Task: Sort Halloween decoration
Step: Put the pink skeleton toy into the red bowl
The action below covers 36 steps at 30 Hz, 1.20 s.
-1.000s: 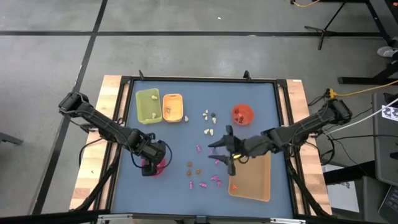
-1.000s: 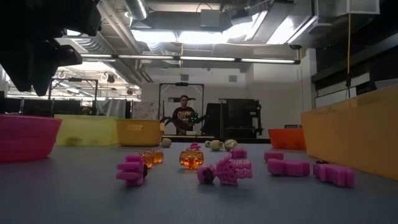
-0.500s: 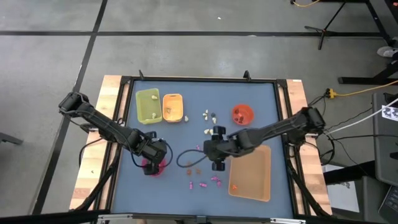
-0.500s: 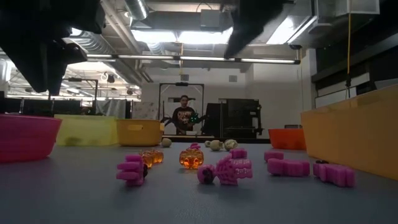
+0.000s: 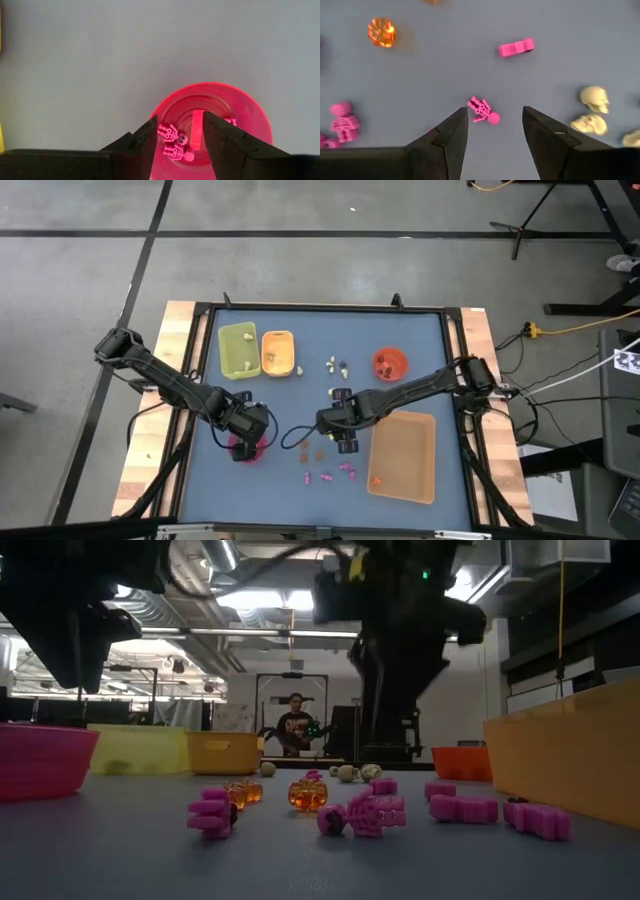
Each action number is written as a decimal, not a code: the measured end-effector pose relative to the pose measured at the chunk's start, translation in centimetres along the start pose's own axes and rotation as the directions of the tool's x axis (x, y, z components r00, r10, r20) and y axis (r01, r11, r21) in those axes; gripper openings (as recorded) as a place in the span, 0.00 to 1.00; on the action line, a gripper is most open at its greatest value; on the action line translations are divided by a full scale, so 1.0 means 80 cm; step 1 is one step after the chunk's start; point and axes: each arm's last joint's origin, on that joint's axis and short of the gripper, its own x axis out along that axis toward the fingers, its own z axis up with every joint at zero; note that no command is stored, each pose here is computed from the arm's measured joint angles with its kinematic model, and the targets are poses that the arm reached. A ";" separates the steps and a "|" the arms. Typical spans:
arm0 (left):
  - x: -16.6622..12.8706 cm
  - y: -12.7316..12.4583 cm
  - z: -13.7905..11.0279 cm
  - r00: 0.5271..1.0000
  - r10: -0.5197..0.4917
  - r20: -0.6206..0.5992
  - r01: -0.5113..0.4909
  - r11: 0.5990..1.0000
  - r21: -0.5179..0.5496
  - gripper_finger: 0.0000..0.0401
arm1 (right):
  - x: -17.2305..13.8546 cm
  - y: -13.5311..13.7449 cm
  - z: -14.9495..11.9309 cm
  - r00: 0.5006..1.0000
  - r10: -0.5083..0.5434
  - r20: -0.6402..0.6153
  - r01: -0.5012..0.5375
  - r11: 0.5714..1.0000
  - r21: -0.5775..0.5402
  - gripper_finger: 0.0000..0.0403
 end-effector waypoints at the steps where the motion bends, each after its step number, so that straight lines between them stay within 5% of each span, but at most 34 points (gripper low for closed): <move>1: 0.000 0.000 0.000 1.000 0.000 0.000 0.000 1.000 0.000 0.35 | 0.006 0.001 0.000 1.000 0.009 -0.012 -0.009 1.000 -0.006 0.46; 21: 0.000 0.000 0.000 1.000 0.000 0.001 0.000 1.000 -0.008 0.35 | 0.059 -0.010 -0.005 0.989 0.086 -0.121 -0.085 0.996 0.009 0.45; 29: 0.000 0.000 0.000 1.000 -0.001 -0.001 0.001 1.000 -0.008 0.35 | 0.059 -0.008 -0.005 0.987 0.103 -0.120 -0.102 0.995 0.009 0.24; 36: -0.011 -0.001 -0.006 0.993 -0.105 -0.053 0.104 0.995 -0.006 0.35 | 0.059 -0.008 -0.004 0.988 0.104 -0.117 -0.103 0.995 0.009 0.09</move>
